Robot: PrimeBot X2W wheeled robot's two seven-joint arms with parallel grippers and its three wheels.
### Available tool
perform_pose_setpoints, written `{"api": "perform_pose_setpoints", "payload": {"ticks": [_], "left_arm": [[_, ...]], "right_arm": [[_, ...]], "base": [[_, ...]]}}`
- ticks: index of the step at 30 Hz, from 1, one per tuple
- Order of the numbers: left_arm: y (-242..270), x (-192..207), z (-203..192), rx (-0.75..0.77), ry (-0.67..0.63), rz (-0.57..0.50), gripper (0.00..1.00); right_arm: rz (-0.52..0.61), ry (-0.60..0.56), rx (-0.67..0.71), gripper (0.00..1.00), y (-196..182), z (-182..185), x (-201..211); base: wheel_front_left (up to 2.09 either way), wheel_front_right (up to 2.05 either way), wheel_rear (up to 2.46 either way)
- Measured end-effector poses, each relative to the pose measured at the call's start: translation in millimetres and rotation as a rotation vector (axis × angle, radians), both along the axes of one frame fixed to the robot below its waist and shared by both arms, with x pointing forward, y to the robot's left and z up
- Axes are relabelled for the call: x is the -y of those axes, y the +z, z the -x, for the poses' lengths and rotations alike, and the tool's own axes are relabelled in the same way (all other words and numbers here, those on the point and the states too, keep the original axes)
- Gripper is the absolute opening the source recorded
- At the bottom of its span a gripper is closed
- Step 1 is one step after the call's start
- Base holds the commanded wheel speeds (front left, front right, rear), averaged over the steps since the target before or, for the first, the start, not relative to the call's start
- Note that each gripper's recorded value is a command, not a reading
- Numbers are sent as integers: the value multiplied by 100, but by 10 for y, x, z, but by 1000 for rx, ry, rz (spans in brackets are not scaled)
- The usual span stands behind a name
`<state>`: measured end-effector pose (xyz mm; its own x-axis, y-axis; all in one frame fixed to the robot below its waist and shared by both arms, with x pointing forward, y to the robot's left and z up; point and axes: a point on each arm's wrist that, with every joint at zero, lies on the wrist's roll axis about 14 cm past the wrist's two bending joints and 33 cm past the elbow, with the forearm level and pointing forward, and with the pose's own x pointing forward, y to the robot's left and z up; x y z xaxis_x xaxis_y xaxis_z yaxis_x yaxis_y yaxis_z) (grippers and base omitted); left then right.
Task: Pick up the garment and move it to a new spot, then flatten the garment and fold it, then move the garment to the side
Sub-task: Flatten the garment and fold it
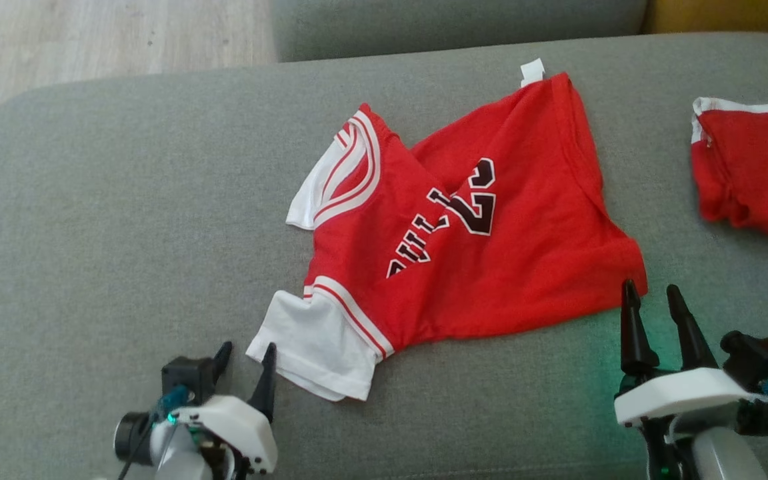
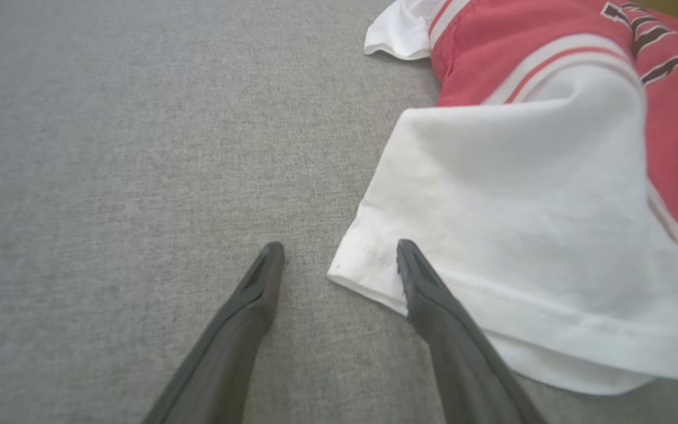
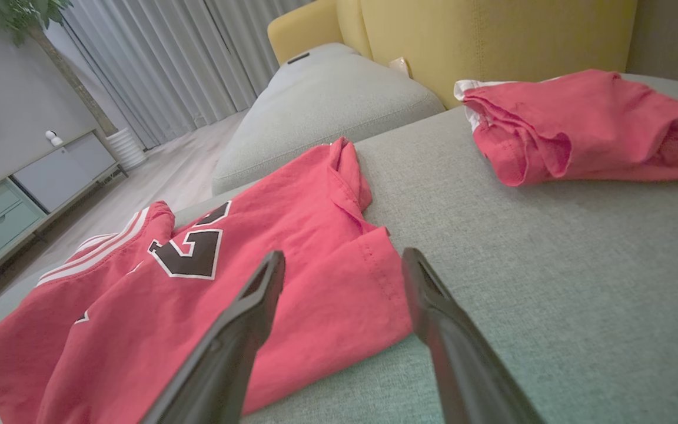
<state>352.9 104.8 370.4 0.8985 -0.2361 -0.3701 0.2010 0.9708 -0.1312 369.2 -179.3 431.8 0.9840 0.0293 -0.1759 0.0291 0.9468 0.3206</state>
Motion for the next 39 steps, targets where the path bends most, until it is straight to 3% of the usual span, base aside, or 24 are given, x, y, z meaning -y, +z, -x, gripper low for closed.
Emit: {"api": "perform_pose_setpoints", "payload": {"ticks": [13, 14, 15, 16, 24, 32, 39], "left_arm": [[-151, 127, -180, -59, -97, -53, 100], [-156, 122, -188, -64, -98, -57, 91], [-156, 120, -196, -66, -100, -58, 38], [-156, 119, -195, -69, -102, -56, 0], [-16, 52, -235, -20, -60, -35, 0], [935, -165, -493, 302, 74, 78, 0], [1050, -283, -343, 349, 105, 83, 0]], "right_arm": [[-6, -29, 24, 100, 59, -127, 87], [-6, -30, 25, 100, 60, -129, 91], [-7, -31, 25, 100, 59, -131, 92], [-7, -32, 23, 100, 53, -131, 95], [7, -36, -8, 100, -29, -128, 121], [26, -45, -131, 100, -317, -69, 189], [25, -26, -206, 100, -499, -156, 119]], "base": [[0, 0, 0], [0, 0, 0], [0, 0, 0], [0, 0, 0], [0, 0, 0], [0, 0, 0], [0, 0, 0]]}}
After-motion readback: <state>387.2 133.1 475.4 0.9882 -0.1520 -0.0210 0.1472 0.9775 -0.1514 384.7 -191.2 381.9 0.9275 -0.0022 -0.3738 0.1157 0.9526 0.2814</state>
